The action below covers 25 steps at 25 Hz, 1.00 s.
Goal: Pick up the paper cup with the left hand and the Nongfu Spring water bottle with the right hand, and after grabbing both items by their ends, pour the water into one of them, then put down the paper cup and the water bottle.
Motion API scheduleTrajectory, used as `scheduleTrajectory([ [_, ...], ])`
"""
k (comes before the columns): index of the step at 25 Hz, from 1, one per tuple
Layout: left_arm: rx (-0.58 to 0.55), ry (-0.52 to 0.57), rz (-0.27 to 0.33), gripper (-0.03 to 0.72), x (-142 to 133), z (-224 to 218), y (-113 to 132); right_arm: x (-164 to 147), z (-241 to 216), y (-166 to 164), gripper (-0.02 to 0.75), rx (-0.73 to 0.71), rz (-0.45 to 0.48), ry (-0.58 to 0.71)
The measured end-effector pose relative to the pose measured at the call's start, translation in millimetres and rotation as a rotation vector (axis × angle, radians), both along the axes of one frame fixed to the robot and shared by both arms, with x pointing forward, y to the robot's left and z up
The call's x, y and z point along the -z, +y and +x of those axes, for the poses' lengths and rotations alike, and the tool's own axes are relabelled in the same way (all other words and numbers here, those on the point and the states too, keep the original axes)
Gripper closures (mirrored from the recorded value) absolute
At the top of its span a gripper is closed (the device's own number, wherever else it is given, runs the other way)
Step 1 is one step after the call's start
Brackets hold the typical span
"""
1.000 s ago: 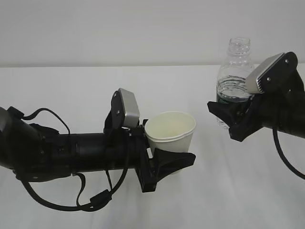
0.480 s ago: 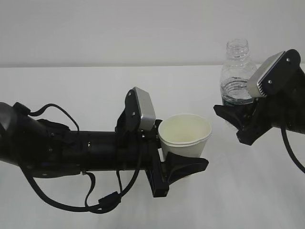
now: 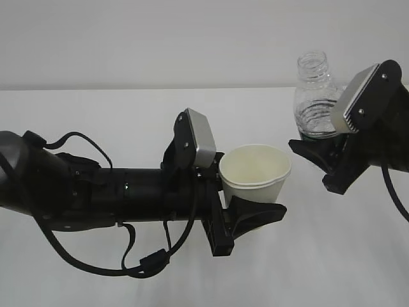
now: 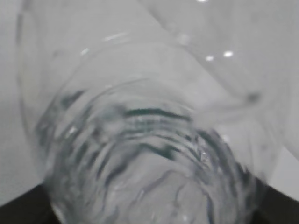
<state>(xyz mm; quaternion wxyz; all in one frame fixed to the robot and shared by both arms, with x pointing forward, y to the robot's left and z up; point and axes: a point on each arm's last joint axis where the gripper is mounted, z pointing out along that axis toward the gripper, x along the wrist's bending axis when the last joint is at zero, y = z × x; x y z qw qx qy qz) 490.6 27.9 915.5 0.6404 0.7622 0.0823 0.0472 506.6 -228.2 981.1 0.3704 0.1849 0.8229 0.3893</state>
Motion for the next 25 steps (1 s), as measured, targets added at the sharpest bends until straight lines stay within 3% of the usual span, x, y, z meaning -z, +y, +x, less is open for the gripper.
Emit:
scheduleTrajectory([
  [25, 0.048, -0.002, 0.002, 0.232, 0.2, -12.3, -10.5, 1.0, -0.7, 0.2, 0.239, -0.115, -0.194, -0.117],
])
